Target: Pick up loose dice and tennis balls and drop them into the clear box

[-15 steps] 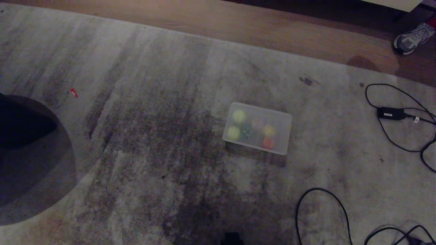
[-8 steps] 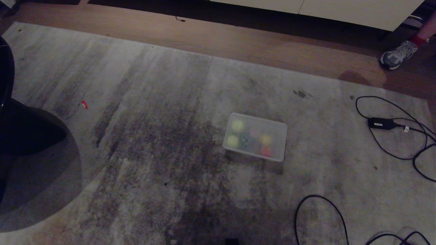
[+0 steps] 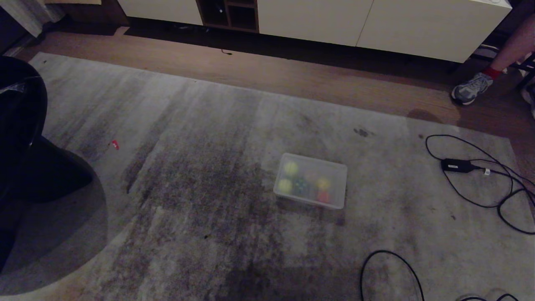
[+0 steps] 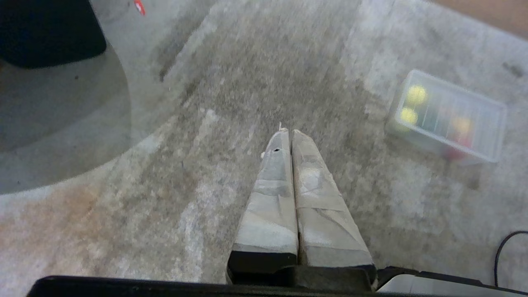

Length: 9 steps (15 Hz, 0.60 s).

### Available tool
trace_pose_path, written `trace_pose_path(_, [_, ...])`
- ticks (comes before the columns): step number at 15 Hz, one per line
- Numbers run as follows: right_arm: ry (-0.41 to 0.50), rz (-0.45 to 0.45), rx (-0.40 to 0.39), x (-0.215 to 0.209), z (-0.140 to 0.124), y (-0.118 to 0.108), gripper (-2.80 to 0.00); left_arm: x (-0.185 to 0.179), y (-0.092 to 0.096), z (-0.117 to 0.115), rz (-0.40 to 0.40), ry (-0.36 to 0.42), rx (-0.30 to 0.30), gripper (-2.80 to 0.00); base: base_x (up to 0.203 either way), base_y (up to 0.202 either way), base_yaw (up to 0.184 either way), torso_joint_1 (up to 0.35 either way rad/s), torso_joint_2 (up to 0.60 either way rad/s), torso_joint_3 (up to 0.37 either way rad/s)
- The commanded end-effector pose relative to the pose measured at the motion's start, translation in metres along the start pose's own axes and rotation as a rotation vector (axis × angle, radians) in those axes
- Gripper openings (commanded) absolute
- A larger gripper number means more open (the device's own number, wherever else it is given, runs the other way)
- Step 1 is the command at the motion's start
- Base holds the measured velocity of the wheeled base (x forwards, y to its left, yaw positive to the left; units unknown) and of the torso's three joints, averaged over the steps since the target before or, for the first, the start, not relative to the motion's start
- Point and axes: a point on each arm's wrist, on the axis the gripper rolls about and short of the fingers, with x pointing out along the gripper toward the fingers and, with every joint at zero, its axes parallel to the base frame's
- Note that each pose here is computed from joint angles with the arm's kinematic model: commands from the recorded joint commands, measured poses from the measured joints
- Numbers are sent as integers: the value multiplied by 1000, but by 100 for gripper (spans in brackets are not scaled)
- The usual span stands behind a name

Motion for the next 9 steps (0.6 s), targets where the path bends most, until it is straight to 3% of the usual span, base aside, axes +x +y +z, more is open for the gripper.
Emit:
trace_pose_path(1, [3,-1,1,0,0,0,-280,0,0,0,1,2,-1,-280,0,0,0,0,-5,202])
trace_pose_path(9, [3,-1,1,0,0,0,-280,0,0,0,1,1,-1,-280,0,0,0,2,5,201])
